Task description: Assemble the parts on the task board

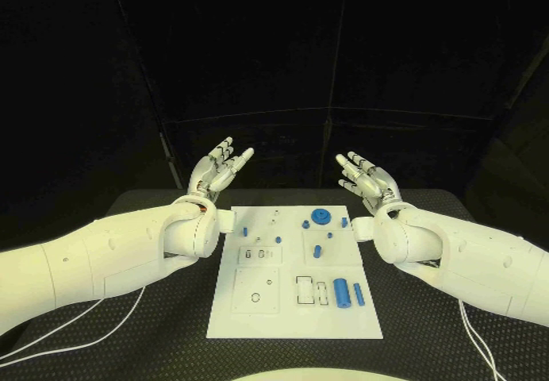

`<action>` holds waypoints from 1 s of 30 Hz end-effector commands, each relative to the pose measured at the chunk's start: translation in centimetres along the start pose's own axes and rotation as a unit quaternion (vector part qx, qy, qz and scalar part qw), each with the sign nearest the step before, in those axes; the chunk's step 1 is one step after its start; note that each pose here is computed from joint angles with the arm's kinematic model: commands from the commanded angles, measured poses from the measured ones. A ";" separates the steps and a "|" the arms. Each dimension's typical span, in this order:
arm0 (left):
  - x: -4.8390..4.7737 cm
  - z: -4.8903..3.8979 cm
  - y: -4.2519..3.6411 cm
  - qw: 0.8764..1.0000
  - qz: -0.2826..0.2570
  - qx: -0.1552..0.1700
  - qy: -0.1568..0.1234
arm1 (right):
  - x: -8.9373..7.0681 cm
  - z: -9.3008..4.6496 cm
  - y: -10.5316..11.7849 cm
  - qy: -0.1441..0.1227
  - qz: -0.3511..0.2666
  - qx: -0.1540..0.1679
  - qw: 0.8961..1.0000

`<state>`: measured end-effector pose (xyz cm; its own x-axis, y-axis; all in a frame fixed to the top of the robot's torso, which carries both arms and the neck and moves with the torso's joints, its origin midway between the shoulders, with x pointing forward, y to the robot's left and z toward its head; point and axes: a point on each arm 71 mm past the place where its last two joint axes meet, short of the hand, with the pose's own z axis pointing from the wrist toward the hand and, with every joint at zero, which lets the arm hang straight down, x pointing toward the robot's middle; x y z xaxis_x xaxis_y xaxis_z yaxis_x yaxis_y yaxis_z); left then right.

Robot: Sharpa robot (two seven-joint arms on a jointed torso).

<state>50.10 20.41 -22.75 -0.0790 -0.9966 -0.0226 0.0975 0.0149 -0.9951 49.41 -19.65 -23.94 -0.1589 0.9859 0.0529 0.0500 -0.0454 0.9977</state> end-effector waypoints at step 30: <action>-0.82 -1.55 -1.22 0.998 -0.038 0.022 0.033 | 0.5 3.0 4.2 0.147 -0.480 -0.122 0.856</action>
<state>48.62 21.58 -21.97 -0.1312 -0.9910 0.0277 0.1162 -0.0431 -0.9923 52.57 -19.31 -19.60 -0.2641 0.6620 -0.7014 -0.4066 0.5831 0.7034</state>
